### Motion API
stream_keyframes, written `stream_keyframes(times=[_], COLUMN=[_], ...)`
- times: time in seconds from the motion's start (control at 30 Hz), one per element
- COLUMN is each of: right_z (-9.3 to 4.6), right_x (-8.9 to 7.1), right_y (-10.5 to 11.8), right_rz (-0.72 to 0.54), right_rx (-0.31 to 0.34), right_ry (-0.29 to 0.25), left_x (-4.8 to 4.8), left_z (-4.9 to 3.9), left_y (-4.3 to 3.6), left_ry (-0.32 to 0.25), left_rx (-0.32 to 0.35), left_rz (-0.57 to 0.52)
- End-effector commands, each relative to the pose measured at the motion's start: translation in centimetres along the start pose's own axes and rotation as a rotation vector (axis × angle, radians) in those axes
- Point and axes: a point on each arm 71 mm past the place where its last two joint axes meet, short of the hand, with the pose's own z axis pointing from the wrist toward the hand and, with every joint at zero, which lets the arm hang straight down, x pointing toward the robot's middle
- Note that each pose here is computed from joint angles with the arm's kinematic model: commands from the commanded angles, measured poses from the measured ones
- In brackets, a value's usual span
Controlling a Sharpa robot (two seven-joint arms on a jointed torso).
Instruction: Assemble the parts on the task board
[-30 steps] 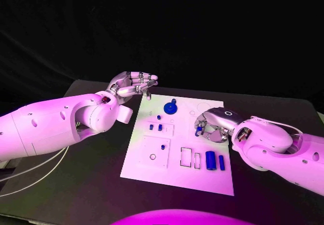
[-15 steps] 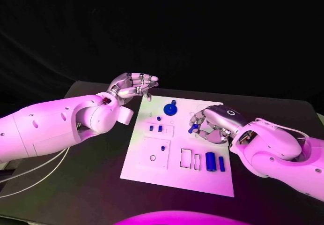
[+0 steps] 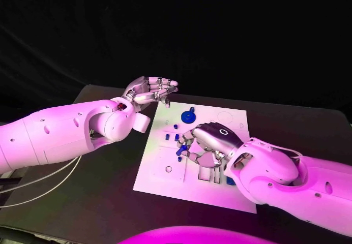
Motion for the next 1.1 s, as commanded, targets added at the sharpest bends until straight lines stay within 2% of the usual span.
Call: stream_keyframes(times=[0.03,0.3,0.47,0.73,1.1], right_z=[0.7,1.8,2.2,2.5,2.6], right_x=[1.2,4.0,5.0,5.9,6.3], right_y=[0.6,1.3,1.3,0.7,0.5], right_rz=[0.015,0.037,0.037,0.007,-0.015], right_rx=[-0.042,-0.058,-0.055,-0.034,-0.027], right_ry=[0.016,0.062,0.090,0.140,0.179], left_x=[0.35,0.62,0.68,0.69,0.65], left_z=[0.14,0.27,0.30,0.30,0.28], left_y=[-0.07,-0.04,-0.03,-0.02,-0.02], left_ry=[0.019,0.024,0.026,0.026,0.025], left_rx=[0.007,0.006,0.006,0.005,0.005], left_rz=[-0.012,-0.014,-0.015,-0.015,-0.014])
